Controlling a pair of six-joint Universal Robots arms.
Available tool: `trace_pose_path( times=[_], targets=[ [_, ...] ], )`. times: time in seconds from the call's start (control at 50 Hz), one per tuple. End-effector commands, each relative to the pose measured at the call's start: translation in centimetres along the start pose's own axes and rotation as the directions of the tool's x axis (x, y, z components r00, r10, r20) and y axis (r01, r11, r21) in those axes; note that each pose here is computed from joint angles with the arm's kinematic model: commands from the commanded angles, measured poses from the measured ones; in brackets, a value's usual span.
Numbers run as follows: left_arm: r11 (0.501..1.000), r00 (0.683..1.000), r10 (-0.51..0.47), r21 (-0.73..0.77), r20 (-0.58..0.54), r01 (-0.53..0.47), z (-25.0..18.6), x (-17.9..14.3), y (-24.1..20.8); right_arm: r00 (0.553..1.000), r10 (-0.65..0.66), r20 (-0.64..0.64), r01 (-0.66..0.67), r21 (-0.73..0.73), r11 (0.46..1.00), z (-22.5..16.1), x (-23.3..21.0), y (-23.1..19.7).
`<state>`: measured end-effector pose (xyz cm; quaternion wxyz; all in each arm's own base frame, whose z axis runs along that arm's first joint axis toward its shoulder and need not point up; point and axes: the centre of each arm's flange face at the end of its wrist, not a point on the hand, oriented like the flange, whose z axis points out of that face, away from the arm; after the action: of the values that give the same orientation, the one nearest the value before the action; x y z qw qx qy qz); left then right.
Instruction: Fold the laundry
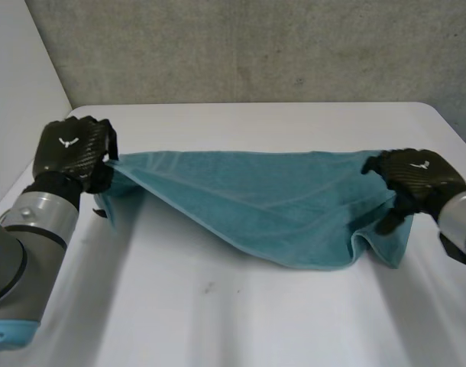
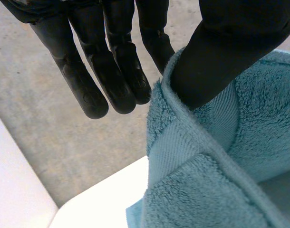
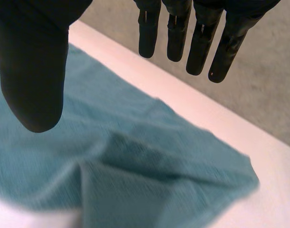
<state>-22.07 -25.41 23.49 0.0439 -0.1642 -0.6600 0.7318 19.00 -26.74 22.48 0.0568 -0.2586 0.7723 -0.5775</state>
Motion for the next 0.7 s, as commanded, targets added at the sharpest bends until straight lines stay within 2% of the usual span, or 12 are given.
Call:
trace_pose_path(
  times=[0.02,0.14,0.24,0.46,0.56,0.7],
  targets=[
    [1.000,0.999,0.001,-0.004,0.048,-0.001,0.9,-1.5,0.3,0.999,0.020,-0.038,-0.023,-0.084,0.996,-0.1,2.1,2.8],
    [1.000,0.999,-0.002,-0.019,0.045,0.002,0.8,-1.4,0.7,0.983,0.170,-0.074,-0.173,-0.039,0.984,0.5,2.1,4.4],
    [1.000,0.999,-0.005,-0.023,0.043,0.006,0.7,-1.4,0.8,0.948,0.312,-0.062,-0.316,-0.085,0.945,1.5,1.5,6.8],
    [1.000,0.999,-0.005,-0.025,0.044,0.006,0.7,-1.4,0.9,0.944,0.326,-0.052,-0.329,-0.076,0.941,3.0,1.0,8.4],
    [1.000,0.999,-0.004,-0.027,0.045,0.006,0.8,-1.4,1.0,0.955,0.296,-0.009,-0.296,-0.041,0.954,3.8,-0.3,8.2],
    [0.999,0.999,-0.004,-0.031,0.046,0.006,0.8,-1.5,1.2,0.957,0.289,0.029,-0.287,-0.063,0.956,4.6,-1.6,8.8]
  ],
)
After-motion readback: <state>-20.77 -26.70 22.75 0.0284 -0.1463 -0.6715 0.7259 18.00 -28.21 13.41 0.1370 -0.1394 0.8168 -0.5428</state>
